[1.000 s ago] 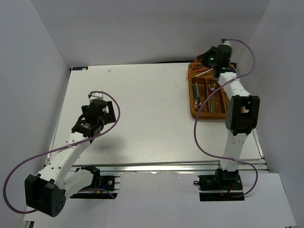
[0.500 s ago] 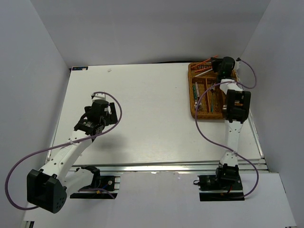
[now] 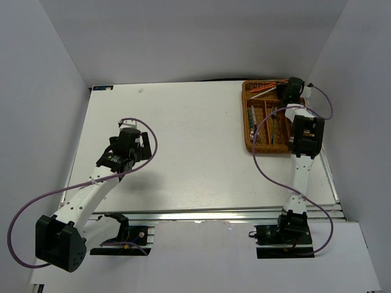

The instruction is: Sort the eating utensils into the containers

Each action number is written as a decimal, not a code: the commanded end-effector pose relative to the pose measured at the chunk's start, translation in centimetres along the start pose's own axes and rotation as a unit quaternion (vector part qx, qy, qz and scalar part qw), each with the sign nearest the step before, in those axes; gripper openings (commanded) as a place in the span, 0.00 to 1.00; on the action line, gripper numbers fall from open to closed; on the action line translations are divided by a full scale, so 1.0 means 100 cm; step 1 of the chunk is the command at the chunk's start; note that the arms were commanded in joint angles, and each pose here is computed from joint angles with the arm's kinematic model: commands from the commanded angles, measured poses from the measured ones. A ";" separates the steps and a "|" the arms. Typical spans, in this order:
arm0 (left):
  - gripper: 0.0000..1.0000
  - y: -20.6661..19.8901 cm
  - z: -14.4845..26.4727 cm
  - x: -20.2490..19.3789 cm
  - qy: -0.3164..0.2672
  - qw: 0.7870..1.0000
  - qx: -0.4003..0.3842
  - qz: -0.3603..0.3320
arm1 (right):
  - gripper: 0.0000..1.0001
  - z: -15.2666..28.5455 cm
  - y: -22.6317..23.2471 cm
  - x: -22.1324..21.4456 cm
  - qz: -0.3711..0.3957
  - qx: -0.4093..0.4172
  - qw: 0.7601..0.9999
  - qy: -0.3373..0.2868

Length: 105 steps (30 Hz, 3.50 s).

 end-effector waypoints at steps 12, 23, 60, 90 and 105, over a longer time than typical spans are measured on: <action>0.98 0.000 0.001 0.001 -0.007 1.000 -0.004 -0.002 | 0.00 0.007 0.023 0.025 0.002 -0.095 0.995 -0.043; 0.98 0.001 0.004 0.002 -0.014 1.000 -0.003 0.001 | 0.00 -0.012 0.002 0.029 -0.026 -0.092 0.995 0.005; 0.98 0.001 0.006 0.003 -0.019 1.000 -0.010 0.001 | 0.00 0.011 0.045 0.012 0.017 -0.027 0.999 0.026; 0.98 0.001 0.007 0.003 -0.020 1.000 -0.013 0.000 | 0.14 0.016 0.015 0.029 0.030 -0.116 0.993 0.002; 0.98 0.011 0.014 0.013 -0.049 0.998 0.027 0.024 | 0.68 0.088 0.117 0.054 0.060 -0.031 0.998 -0.013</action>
Point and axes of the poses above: each gripper's point midway between its finger pads, its own z axis back along the fingers, its own y axis along the line the jaws close on, x = y × z, the point moved 8 cm from there along z, back along the fingers, and after that the axes turned 4 degrees about -z, right-handed, at the moved point
